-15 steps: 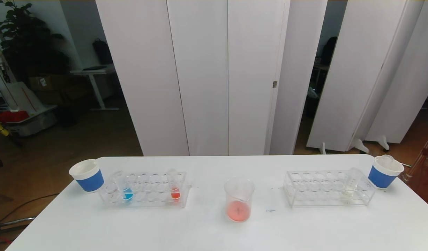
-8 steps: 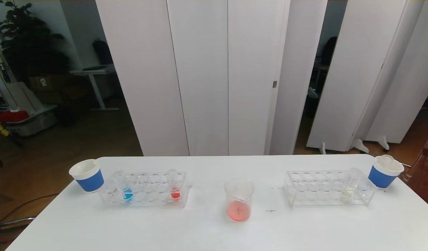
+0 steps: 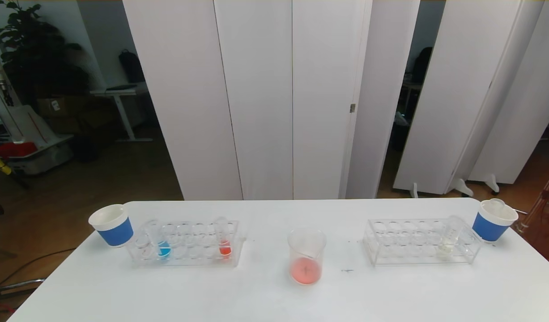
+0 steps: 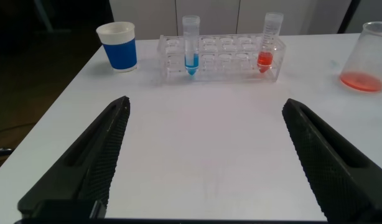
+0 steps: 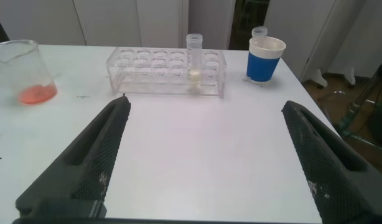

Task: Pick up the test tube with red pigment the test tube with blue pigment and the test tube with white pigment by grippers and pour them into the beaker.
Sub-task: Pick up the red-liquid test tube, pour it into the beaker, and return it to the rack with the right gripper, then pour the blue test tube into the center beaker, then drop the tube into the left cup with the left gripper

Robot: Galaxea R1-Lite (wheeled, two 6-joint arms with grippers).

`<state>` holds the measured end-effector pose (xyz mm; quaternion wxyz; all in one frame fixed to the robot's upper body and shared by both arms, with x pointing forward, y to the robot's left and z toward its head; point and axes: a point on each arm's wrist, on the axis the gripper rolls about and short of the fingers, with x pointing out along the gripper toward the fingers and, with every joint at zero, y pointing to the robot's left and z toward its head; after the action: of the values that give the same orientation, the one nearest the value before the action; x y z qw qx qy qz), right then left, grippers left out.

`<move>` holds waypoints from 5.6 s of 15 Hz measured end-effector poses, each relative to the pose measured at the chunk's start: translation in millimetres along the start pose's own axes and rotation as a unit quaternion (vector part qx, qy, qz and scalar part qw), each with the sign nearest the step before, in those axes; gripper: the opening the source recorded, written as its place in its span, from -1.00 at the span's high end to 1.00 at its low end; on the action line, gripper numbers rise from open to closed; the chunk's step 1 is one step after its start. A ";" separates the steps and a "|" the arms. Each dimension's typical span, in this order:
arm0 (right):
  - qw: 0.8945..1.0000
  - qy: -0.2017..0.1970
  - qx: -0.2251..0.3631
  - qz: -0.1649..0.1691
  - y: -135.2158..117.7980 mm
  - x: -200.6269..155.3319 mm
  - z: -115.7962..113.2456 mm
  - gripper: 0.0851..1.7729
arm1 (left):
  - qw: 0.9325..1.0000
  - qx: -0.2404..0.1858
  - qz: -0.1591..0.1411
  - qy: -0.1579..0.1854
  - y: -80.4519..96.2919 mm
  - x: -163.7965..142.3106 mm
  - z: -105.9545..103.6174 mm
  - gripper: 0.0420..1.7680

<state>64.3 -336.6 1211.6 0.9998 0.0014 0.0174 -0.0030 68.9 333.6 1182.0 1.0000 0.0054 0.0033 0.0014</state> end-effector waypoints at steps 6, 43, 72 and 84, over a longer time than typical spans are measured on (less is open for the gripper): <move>1.000 0.012 0.000 0.001 -0.1 2.6 -26.9 -0.97 | 1.000 0.000 0.000 0.000 0.0 0.0 0.0 -0.98; 1.000 -0.020 0.001 0.005 0.2 5.8 -28.5 -0.97 | 1.000 0.003 0.006 -0.013 0.3 -1.3 5.6 -0.98; 1.000 -0.020 0.001 0.005 0.2 5.8 -28.5 -0.97 | 1.000 -0.003 0.029 -0.008 1.7 144.1 181.7 -0.98; 1.000 -0.020 0.001 0.005 0.2 5.8 -28.5 -0.97 | 0.993 -0.018 0.019 0.117 -0.7 214.8 93.9 -0.98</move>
<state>69.1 -336.3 1182.9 1.0000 0.0023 -0.0023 0.0018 284.4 332.4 1274.5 0.9924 -0.0124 0.1205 0.0213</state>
